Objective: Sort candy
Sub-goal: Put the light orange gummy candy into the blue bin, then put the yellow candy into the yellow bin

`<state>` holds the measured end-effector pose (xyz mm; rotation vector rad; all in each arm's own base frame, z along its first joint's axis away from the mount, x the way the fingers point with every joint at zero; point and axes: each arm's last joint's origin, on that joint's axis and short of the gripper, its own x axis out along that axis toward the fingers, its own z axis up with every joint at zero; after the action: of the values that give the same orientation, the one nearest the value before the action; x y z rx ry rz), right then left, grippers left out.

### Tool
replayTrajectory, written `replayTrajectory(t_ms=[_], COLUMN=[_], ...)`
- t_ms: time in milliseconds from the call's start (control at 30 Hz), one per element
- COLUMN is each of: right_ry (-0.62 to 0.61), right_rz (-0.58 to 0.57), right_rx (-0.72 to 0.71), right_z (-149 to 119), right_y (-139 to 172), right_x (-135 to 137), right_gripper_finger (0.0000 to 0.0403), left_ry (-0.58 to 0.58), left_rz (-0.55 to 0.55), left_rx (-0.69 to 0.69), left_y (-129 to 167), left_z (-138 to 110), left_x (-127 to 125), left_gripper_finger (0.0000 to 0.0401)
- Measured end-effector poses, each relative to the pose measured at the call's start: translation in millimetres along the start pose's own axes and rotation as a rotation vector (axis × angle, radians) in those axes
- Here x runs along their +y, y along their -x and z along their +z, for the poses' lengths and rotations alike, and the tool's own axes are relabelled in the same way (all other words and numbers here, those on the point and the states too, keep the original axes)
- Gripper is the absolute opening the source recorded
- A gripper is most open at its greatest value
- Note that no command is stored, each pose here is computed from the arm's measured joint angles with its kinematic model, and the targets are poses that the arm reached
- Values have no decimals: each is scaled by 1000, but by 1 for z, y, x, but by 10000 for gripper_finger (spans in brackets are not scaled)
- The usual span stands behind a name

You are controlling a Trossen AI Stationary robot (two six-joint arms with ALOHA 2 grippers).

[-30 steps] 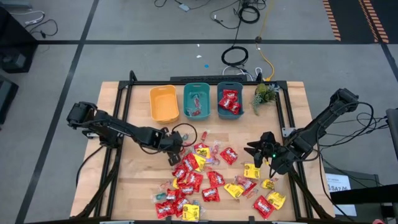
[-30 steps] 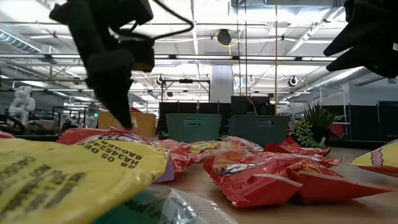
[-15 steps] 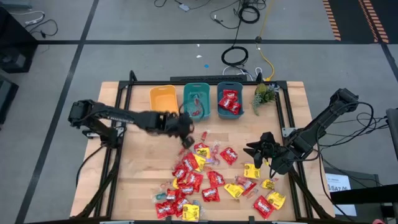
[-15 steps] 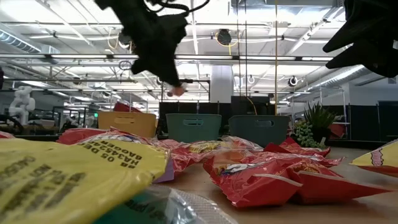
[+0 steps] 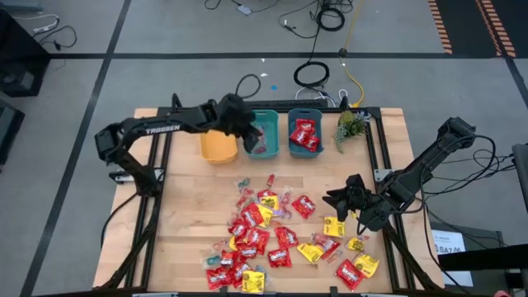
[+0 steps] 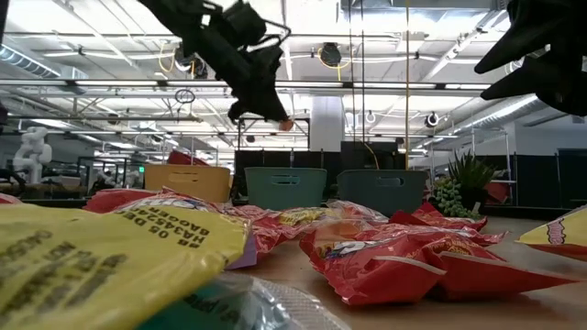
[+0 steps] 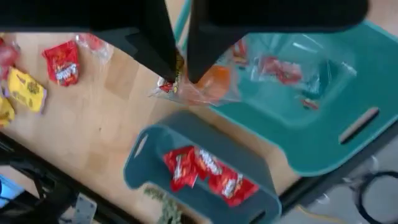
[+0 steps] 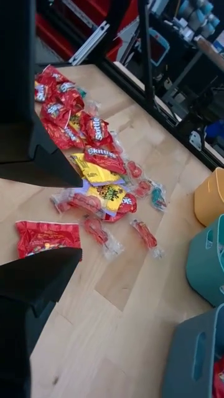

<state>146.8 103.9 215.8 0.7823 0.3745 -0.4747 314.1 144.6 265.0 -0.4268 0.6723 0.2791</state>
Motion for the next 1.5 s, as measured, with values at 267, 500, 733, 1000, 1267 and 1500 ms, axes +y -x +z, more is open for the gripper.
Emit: replayTrajectory(t_ms=[267,500,733,1000,1267,1500], right_ry=[-27,-26,-27,0,98,245], right_rz=[-1,-1,0,5,14,60], right_rx=[0,0,0,45,204,387], right_z=[0,0,0,-1,-4,-6], right_y=[0,0,0,0,-2,-4], right_x=[0,0,0,0,-2,-3], right_gripper_finger=[160,160,160,172,248,293], left_ry=[-80,-157,-101,-44,-6,-29], left_rz=[18,85,91,71,12,-40], left_rx=[19,-28,-36,26,84,244], left_y=[-13,-8,0,14,24,27], left_z=[11,24,35,32,21,-5], left_x=[24,24,19,-1,-37,-79], left_gripper_finger=[133,141,141,141,141,141])
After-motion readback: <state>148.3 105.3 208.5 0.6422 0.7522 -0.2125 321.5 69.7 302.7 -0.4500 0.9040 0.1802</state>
